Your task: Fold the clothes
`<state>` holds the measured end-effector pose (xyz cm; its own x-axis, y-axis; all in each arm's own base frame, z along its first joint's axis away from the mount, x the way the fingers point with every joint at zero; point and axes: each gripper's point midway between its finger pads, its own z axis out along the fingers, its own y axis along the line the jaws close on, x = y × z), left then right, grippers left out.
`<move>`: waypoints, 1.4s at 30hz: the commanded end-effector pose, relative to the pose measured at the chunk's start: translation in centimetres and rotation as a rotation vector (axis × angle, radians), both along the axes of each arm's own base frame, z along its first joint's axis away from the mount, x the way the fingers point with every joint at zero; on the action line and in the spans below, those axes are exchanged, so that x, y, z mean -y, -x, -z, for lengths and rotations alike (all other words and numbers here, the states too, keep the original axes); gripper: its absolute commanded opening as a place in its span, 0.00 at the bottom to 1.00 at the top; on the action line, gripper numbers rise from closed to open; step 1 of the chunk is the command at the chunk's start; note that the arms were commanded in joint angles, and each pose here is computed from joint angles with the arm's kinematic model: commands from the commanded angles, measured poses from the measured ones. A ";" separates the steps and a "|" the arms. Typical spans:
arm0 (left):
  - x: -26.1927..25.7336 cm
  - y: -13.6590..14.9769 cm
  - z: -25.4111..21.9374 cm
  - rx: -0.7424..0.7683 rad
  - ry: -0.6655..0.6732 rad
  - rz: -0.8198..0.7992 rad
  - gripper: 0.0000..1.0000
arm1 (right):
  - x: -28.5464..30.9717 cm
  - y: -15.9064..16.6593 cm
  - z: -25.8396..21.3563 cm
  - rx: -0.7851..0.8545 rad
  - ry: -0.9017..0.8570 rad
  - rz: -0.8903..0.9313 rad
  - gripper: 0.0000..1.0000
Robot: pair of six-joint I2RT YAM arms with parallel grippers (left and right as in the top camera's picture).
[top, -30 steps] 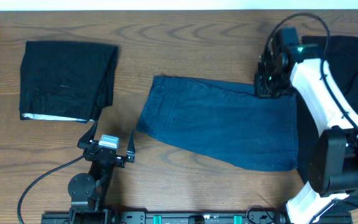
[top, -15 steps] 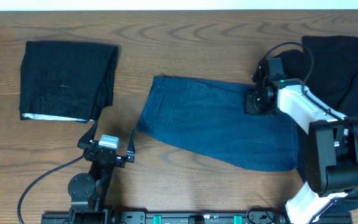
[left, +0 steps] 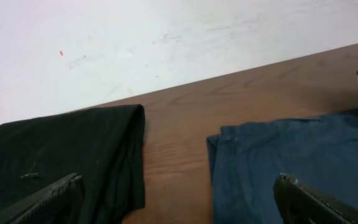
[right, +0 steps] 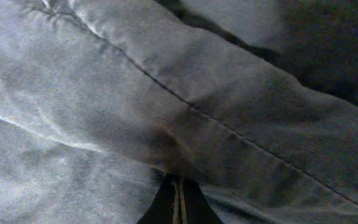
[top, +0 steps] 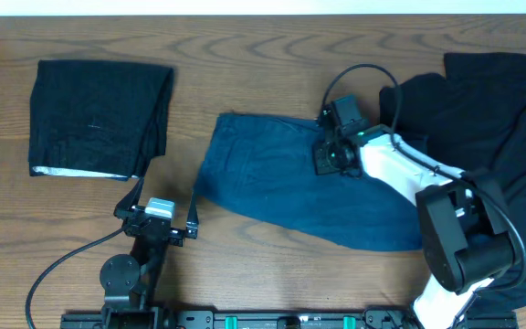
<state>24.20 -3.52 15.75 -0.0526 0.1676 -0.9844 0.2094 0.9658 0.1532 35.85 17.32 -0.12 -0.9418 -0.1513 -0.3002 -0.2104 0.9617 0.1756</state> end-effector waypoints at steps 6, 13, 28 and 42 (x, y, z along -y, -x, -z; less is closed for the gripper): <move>0.3 0.1 1.6 -0.048 -0.012 0.015 0.98 | -1.0 1.0 1.1 -0.043 0.003 -0.035 0.01; 0.3 0.1 1.6 -0.048 -0.012 0.015 0.98 | -4.2 1.9 0.3 -0.052 -0.078 -0.119 0.01; 0.3 0.1 1.6 -0.048 -0.012 0.015 0.98 | -10.2 3.6 -0.7 0.042 -0.108 -0.322 0.01; 0.3 0.1 1.6 -0.048 -0.012 0.015 0.98 | 2.1 -2.5 -11.0 -0.051 0.035 -0.077 0.02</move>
